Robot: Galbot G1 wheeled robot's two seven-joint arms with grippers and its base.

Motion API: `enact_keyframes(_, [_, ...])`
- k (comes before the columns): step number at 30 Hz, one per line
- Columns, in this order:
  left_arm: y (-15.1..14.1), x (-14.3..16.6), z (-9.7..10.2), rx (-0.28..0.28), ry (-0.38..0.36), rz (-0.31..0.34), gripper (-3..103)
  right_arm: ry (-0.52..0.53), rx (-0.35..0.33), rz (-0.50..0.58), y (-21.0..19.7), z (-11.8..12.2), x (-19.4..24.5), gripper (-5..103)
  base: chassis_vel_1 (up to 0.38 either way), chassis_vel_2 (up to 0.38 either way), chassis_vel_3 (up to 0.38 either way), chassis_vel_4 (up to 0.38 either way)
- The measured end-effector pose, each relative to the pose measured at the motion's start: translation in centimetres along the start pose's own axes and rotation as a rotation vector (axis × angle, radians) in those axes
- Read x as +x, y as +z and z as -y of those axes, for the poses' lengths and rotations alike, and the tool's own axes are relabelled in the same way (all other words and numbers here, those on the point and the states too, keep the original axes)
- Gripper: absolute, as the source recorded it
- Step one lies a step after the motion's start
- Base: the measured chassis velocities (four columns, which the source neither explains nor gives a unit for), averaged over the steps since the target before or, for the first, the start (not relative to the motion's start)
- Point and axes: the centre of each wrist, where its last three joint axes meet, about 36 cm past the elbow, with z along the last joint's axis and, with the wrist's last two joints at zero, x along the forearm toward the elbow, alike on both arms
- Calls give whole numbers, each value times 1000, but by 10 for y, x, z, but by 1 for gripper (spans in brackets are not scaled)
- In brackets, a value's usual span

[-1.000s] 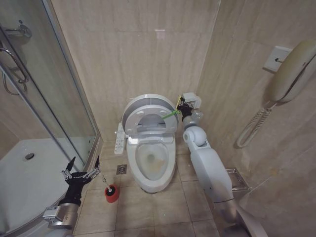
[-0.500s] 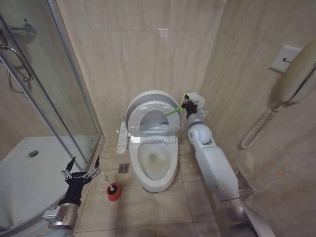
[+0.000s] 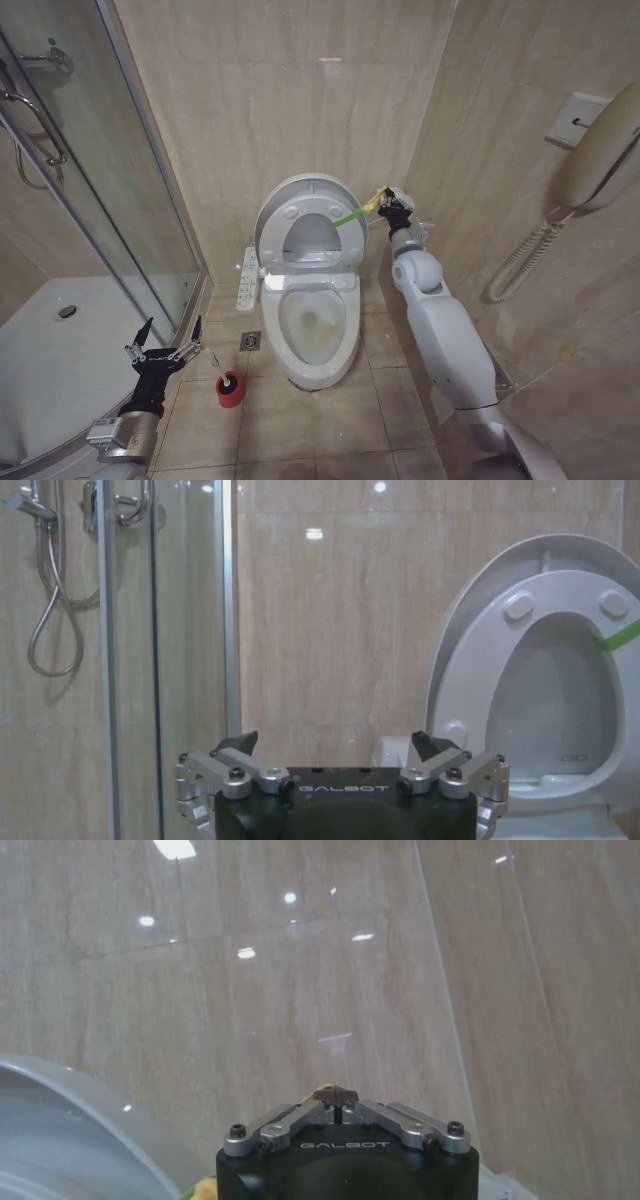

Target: Open the toilet lid, clean the toilet bowl with a toilet brush, close the toilet lid, and flush.

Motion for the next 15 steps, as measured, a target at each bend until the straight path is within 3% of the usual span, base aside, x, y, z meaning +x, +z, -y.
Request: enact_keyframes(15, [0,0,0,0,0,0,100,-29,-3,-11,9,-8,-3,0,-3,4,3,-2])
